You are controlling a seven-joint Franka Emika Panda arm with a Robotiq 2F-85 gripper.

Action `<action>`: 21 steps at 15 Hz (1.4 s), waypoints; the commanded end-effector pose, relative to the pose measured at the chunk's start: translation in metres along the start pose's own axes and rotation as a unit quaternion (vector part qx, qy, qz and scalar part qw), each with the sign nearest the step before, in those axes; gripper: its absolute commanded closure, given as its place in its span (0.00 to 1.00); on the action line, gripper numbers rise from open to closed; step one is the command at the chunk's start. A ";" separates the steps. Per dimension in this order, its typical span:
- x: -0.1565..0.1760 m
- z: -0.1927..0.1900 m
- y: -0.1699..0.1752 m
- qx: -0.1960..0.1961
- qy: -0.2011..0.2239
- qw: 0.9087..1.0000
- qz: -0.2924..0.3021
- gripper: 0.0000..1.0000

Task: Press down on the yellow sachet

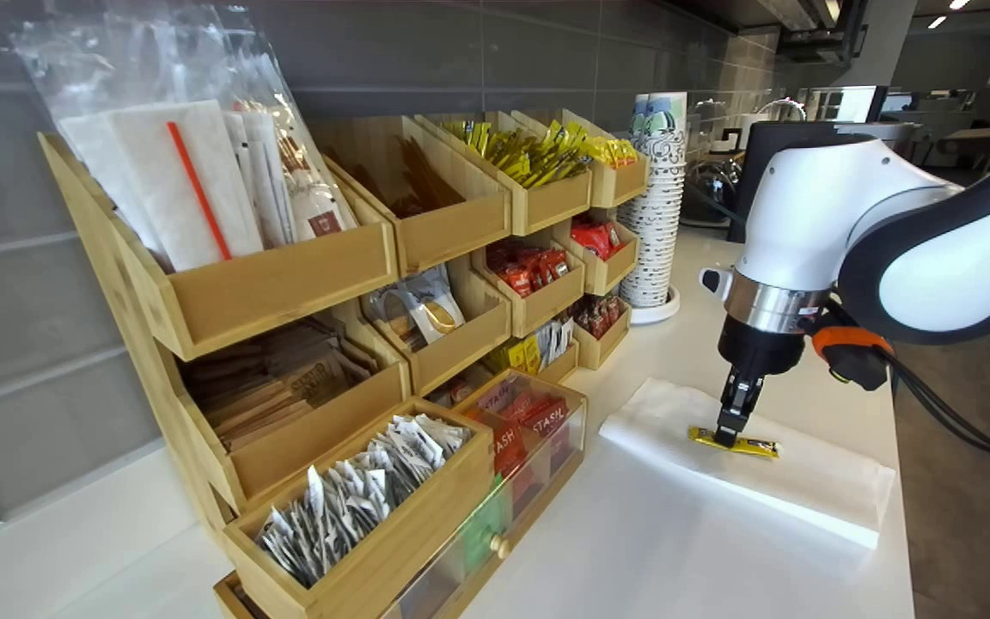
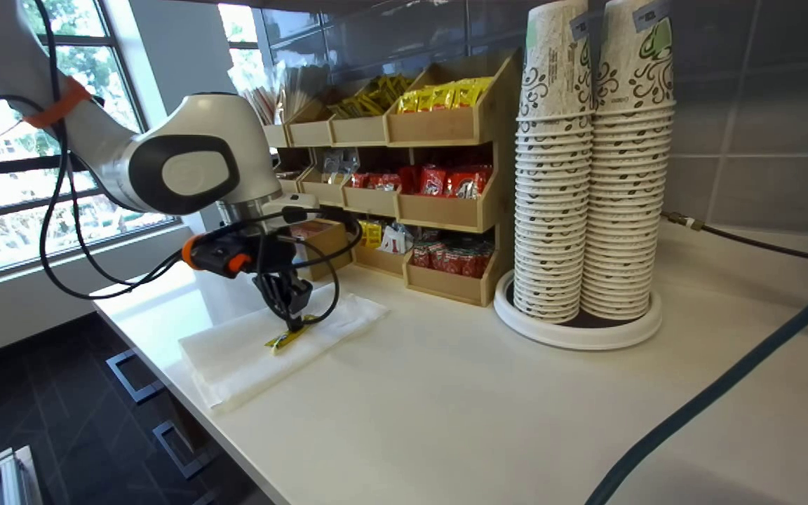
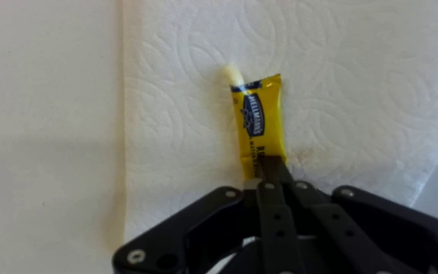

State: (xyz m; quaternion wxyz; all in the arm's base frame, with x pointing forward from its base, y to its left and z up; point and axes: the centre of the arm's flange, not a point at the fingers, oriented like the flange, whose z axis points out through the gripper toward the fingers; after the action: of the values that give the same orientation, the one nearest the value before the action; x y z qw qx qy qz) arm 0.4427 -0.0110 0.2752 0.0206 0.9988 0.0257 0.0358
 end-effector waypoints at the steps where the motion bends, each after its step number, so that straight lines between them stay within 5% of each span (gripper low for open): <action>1: -0.001 -0.002 0.002 -0.003 -0.004 1.000 -0.003 1.00; 14: -0.005 0.013 0.008 0.005 -0.011 1.000 0.005 1.00; 21: -0.001 -0.013 0.003 -0.010 0.000 1.000 0.000 1.00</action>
State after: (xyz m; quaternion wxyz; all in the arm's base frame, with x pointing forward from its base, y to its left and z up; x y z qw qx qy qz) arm 0.4424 -0.0138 0.2757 0.0215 0.9989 0.0233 0.0355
